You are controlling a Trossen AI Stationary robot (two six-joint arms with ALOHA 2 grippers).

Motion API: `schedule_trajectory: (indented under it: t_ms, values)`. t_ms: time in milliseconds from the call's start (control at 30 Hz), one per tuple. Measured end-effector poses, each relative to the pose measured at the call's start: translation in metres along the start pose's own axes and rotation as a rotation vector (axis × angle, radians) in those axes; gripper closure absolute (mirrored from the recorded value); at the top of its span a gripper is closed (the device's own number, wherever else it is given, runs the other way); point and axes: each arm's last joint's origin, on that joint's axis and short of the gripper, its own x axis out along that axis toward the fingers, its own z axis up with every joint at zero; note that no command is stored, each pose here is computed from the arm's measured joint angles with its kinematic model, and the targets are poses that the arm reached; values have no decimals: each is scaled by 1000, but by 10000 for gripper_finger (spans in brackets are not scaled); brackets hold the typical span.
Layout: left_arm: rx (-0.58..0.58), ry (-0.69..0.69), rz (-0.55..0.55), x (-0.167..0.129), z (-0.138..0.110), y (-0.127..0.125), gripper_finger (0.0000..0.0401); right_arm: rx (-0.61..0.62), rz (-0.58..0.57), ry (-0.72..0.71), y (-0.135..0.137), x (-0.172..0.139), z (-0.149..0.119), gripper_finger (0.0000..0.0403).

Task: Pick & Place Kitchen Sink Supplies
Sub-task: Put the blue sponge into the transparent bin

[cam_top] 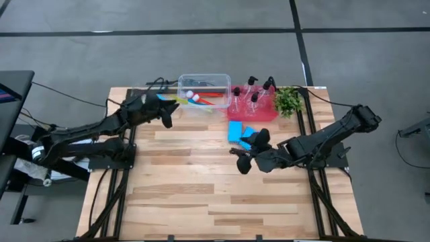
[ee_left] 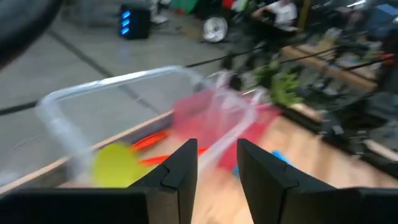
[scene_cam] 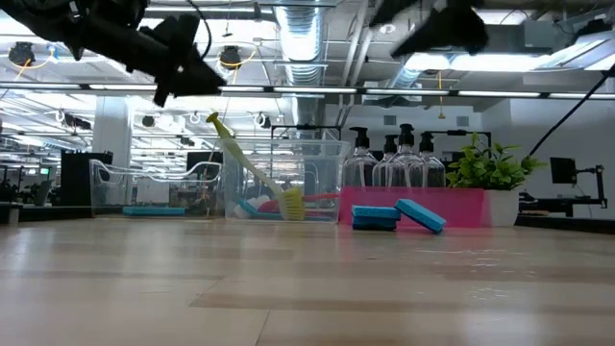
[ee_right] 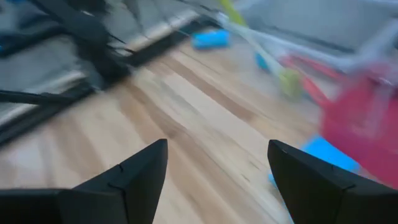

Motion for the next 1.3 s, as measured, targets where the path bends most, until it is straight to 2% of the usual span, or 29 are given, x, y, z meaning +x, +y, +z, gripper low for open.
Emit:
schedule_trajectory:
  t_ms: [233, 767, 1200, 1300]
  values:
    - [18, -47, -123, 7, -1, -22, 290, -1, -184, 133, -19, 0, -22, 133]
    - [52, 50, -266, 14, -21, -54, 290, -164, -401, 251, -20, 27, -71, 133]
    - [54, 48, -291, 12, -22, -59, 290, -191, -552, 317, -28, 61, -101, 133]
    - [53, 44, -293, 12, -22, -59, 290, -283, -541, 381, -28, 65, -107, 133]
